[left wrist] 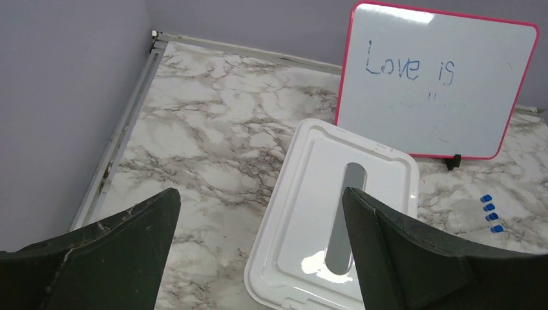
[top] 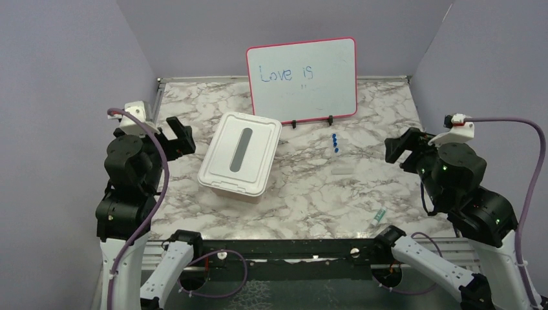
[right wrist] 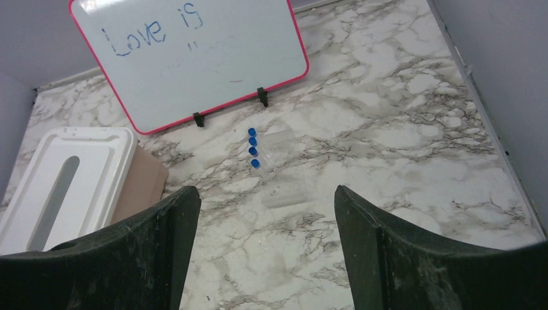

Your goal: Organize the chemistry lab equipment

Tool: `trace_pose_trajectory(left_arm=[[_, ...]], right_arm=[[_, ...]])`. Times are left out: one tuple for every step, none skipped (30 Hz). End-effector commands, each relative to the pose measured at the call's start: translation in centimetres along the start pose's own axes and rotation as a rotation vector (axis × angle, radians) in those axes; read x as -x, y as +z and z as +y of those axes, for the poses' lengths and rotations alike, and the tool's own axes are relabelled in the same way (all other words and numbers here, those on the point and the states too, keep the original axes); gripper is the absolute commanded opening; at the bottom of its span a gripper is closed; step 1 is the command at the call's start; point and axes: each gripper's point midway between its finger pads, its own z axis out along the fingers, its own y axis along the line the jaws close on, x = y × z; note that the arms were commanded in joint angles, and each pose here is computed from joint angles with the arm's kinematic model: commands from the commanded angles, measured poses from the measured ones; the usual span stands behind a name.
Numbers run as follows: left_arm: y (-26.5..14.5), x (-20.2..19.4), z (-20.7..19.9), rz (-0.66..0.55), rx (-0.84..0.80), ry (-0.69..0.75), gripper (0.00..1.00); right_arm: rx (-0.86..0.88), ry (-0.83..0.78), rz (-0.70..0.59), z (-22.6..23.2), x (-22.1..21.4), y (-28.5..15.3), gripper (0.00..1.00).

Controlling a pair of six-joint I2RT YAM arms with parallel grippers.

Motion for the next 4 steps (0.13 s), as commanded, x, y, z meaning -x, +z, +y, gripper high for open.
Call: trace_pose_trajectory(left_arm=[[-0.95, 0.24, 0.74, -0.004, 0.032, 0.013, 0.99], [-0.99, 0.26, 0.92, -0.002, 0.044, 0.009, 0.99], [-1.06, 0.31, 1.16, -0.002, 0.058, 0.007, 0.99], [-1.07, 0.30, 1.37, 0.000, 0.071, 0.008, 0.99]], right_arm=[[-0.021, -0.008, -0.017, -0.80, 0.49, -0.59, 0.82], [-0.019, -0.005, -0.017, -0.75, 0.47, -0.57, 0.82], [-0.018, -0.003, -0.017, -0.72, 0.40, -0.52, 0.82], [-0.017, -0.001, -0.016, -0.68, 0.33, -0.47, 0.82]])
